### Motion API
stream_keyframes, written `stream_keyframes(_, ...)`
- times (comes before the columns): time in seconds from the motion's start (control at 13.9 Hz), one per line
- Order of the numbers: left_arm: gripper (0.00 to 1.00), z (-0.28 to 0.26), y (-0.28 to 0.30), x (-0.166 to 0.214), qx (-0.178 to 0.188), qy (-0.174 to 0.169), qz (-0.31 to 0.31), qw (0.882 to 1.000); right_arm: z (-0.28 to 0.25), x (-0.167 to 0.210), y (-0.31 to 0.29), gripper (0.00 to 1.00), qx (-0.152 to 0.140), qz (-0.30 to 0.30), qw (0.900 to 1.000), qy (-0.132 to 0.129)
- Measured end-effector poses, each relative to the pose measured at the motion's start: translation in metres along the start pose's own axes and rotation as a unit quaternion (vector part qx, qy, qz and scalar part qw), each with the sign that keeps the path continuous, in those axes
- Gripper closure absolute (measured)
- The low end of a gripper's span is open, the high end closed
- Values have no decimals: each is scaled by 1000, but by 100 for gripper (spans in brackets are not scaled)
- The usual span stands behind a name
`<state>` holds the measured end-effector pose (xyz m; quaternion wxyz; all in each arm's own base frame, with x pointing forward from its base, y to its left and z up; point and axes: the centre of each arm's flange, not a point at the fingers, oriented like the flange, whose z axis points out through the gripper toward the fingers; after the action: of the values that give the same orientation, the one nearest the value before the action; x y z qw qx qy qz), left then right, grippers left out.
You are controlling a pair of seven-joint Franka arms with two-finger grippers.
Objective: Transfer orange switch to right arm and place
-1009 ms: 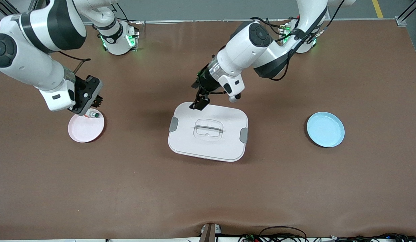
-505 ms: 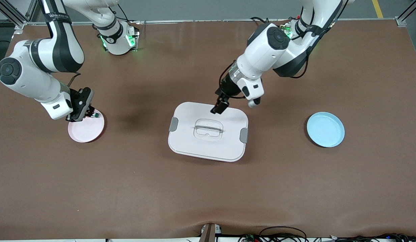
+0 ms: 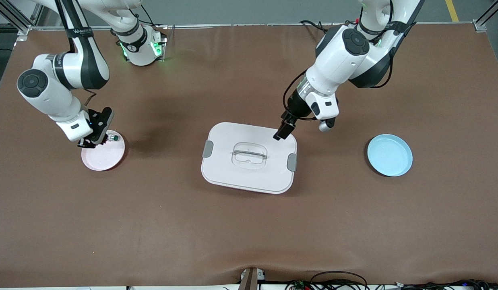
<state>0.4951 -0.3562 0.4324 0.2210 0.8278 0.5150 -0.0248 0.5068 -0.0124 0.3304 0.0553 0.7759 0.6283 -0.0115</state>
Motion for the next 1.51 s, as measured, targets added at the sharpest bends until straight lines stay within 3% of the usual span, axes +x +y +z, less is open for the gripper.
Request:
stream_keyframes(0.22, 0, -6, -9, 24, 22, 15, 84, 996, 12, -9, -3, 66, -15, -10, 1000, -8)
stream_keyframes(0.43, 0, -17, -15, 47, 54, 20, 181, 982, 39, -28, -3, 66, -9, -6, 1000, -14)
stream_keyframes(0.72, 0, -38, -19, 84, 82, 22, 296, 951, 76, -43, -3, 66, 3, -8, 1000, -17)
stream_keyframes(1.23, 0, -76, -29, 163, 93, 40, 413, 905, 110, -41, -1, 66, -22, -37, 999, -15)
stream_keyframes(1.51, 0, -107, -43, 226, 106, 48, 491, 863, 134, -46, -3, 66, -29, -53, 998, -14)
